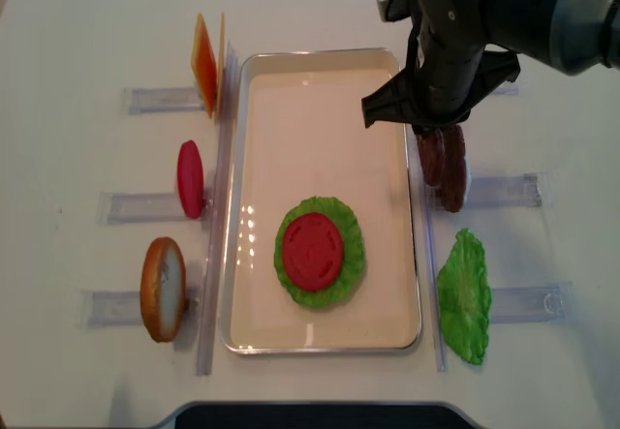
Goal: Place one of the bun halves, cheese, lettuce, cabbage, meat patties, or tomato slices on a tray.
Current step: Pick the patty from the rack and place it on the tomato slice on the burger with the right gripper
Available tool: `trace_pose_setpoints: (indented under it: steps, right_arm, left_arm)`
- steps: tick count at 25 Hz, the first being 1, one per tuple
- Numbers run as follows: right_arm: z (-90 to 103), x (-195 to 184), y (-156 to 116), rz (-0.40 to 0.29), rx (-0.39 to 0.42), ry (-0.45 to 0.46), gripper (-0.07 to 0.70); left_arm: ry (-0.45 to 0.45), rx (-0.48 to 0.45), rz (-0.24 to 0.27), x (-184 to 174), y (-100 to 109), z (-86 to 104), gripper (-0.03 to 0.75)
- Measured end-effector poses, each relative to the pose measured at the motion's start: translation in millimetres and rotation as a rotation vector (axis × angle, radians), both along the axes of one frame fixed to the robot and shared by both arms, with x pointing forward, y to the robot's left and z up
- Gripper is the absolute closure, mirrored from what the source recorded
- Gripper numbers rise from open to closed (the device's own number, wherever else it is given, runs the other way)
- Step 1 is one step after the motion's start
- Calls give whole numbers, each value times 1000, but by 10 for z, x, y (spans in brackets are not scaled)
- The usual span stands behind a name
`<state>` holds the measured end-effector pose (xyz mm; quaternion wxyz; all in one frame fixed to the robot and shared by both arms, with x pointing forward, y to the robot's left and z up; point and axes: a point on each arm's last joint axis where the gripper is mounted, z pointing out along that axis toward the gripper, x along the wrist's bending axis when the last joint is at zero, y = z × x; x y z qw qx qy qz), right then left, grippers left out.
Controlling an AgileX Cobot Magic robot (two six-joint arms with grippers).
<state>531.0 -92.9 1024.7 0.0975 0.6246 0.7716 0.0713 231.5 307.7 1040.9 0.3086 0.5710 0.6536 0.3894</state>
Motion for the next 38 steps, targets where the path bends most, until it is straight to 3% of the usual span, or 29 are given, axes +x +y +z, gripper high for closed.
trace_pose_setpoints:
  steps: [5, 9, 14, 19, 26, 30, 34, 38]
  right_arm:
    - [389, -190, -52, 13, 112, -14, 496]
    - [720, -403, -86, 78, 245, -25, 496]
    - [890, -563, -92, 145, 342, -10, 496]
    - [705, -646, -48, 178, 446, 1, 496]
    - [248, -788, 72, 236, 723, -13, 496]
    - [31, -854, 78, 267, 831, -61, 496]
    - [-54, -832, 113, 249, 905, -88, 496]
    - [-164, -796, 168, 250, 924, -58, 496]
  left_arm:
    - [0, 0, 0, 0, 0, 0, 715]
    - [0, 0, 0, 0, 0, 0, 715]
    - [0, 0, 0, 0, 0, 0, 715]
    - [0, 0, 0, 0, 0, 0, 715]
    - [0, 0, 0, 0, 0, 0, 715]
    - [0, 0, 0, 0, 0, 0, 715]
    - [0, 0, 0, 0, 0, 0, 715]
    - [0, 0, 0, 0, 0, 0, 715]
